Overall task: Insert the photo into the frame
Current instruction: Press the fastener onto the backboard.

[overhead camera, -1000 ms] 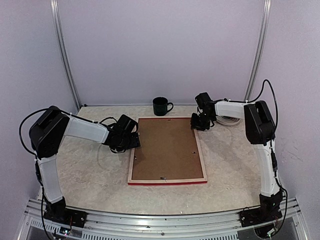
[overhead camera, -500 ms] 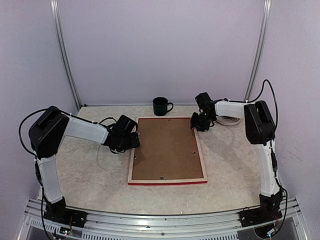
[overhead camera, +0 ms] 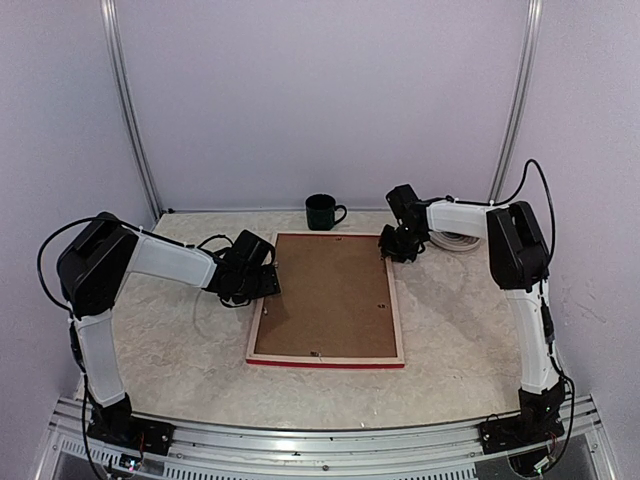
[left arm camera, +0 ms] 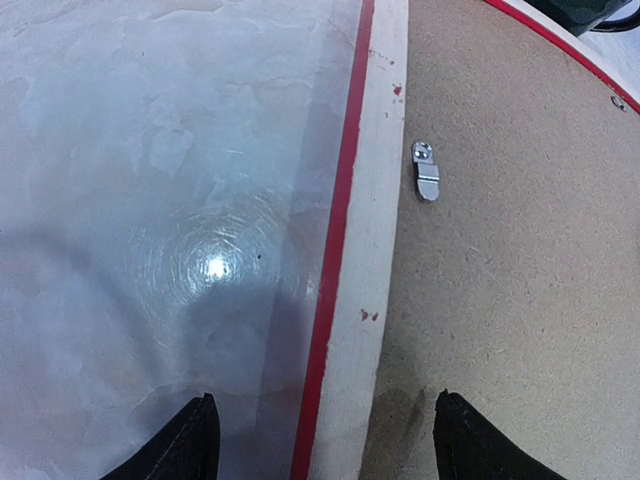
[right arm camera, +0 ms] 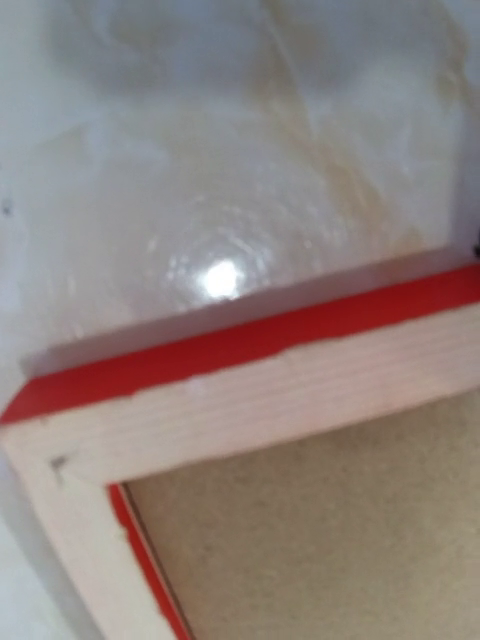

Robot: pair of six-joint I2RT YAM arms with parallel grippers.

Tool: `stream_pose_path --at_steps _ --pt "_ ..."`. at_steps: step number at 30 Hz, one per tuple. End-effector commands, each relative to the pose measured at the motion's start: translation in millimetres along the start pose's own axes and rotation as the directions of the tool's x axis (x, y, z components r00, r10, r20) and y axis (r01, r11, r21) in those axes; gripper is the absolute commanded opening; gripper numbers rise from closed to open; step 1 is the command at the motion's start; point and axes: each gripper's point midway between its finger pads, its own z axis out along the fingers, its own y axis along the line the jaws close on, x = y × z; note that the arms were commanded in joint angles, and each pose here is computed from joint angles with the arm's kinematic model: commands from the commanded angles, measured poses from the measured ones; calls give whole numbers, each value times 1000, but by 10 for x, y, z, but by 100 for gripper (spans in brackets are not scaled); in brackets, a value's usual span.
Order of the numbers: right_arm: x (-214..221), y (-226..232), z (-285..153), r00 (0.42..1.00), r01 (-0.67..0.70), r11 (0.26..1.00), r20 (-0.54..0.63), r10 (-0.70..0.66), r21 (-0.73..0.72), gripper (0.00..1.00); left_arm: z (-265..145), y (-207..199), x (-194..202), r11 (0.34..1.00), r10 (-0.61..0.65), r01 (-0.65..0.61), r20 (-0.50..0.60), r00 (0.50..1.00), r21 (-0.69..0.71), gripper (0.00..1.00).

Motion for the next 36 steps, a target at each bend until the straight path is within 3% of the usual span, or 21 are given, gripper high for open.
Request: stream_pose_path --at_steps 1,4,5,8,11,14,22,28,36 --pt "54 -77 4 1000 -17 998 -8 17 52 18 18 136 241 999 10 -12 -75 997 -35 73" --pt "26 -34 -24 1000 -6 999 -2 6 38 22 13 132 234 999 10 -12 -73 997 -34 73" --pt "5 -12 -42 1000 4 999 2 -5 33 30 13 132 234 999 9 -11 -73 997 -34 73" --pt "-94 106 -186 998 55 999 22 -55 0 64 6 135 235 999 3 -5 -73 997 -34 73" --pt "-188 235 -436 989 141 989 52 -139 -37 86 -22 132 218 1000 -2 0 -67 998 -30 73" --pt "-190 346 -727 964 262 961 70 -257 -84 99 -72 119 182 1000 -9 8 -60 998 -24 74" --pt "326 143 -1248 843 538 841 23 -538 -65 99 -285 64 141 999 -38 39 -41 998 21 76" --pt "986 -1 -1339 744 664 743 -31 -668 -79 99 -468 26 193 998 -31 34 -40 999 59 84" --pt "1319 -143 -1450 720 688 719 -27 -693 -99 99 -656 73 287 998 9 -6 -35 999 59 95"
